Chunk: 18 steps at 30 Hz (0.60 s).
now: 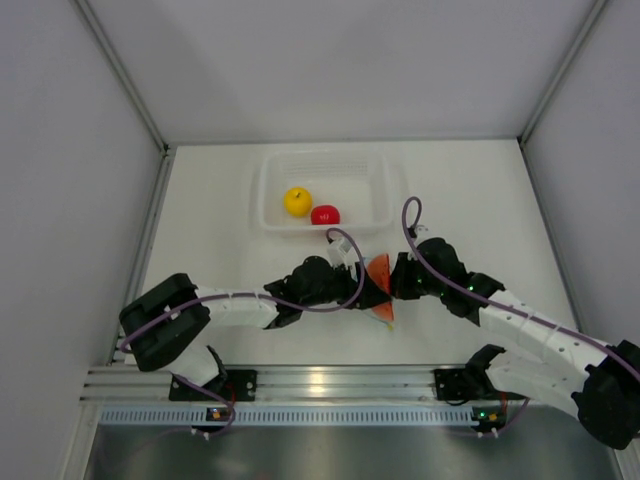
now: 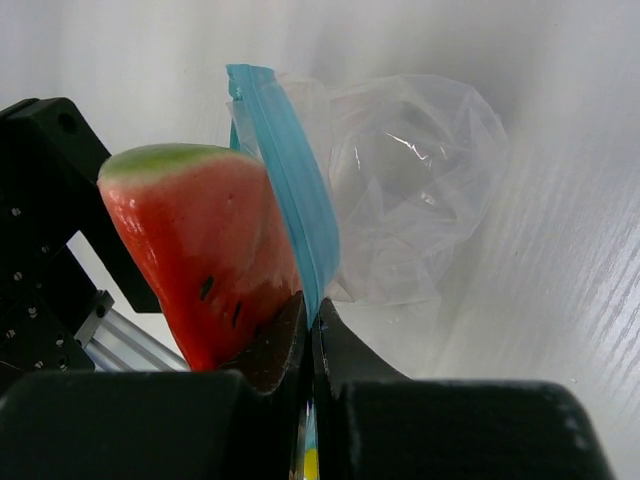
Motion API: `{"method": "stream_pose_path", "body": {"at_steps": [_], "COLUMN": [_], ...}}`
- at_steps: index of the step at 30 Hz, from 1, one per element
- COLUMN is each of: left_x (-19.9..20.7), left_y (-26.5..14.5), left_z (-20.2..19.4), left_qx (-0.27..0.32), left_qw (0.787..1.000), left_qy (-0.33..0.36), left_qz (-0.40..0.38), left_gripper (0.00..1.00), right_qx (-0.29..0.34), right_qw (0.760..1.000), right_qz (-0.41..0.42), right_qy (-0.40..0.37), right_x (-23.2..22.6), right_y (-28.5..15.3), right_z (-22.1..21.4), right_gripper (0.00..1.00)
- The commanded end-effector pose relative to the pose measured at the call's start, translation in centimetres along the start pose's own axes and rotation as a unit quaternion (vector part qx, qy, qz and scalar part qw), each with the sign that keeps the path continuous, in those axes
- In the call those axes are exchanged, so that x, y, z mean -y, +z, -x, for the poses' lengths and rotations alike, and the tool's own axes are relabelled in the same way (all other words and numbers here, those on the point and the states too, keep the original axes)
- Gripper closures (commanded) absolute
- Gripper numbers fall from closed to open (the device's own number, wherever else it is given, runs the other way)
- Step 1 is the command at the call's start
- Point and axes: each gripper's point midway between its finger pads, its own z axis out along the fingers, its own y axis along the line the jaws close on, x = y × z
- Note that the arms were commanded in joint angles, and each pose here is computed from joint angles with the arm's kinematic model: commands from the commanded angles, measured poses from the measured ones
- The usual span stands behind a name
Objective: Open the zip-top bag and remove the fake food
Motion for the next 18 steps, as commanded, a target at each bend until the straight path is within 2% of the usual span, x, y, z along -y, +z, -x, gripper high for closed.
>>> {"method": "stream_pose_path", "body": {"at_steps": [1,3,6,12,14,15,16,18], "left_x": [5.5,5.5,5.4,5.1,5.2,5.3,5.0,4.9], "left_y": [0.5,0.5,0.6,0.7,0.6,0.6,0.6,0.5], "left_z": [2.2,2.3,2.1,2.1,2.3,2.4,2.4,2.4], "left_qx": [0.025,0.027,0.025,0.026,0.03,0.033,0.035,0.036], "left_qw": [0.995,0.995,0.995,0.996,0.996,0.996,0.996,0.996], "left_qy": [0.019,0.02,0.019,0.018,0.019,0.018,0.016,0.012], "left_qz": [-0.093,-0.092,-0.091,-0.087,-0.087,-0.086,-0.082,-0.08], "left_gripper": [0.36,0.35,0.26,0.23,0.26,0.31,0.44,0.5], "right_qx": [0.041,0.04,0.037,0.031,0.031,0.03,0.033,0.03], "right_qw": [0.993,0.993,0.993,0.993,0.993,0.993,0.994,0.995], "right_qz": [0.113,0.11,0.11,0.112,0.113,0.111,0.107,0.097], "right_qy": [-0.008,-0.009,-0.011,-0.013,-0.012,-0.011,-0.011,-0.014], "right_x": [-5.9,-5.8,-5.8,-6.0,-6.0,-5.9,-5.7,-5.3], "right_y": [-1.1,-0.9,-0.7,-0.3,-0.2,-0.1,0.0,0.2], "right_z": [2.7,2.6,2.5,2.2,2.2,2.1,2.2,2.0], "right_gripper": [1.0,1.0,1.0,1.0,1.0,1.0,1.0,1.0]}}
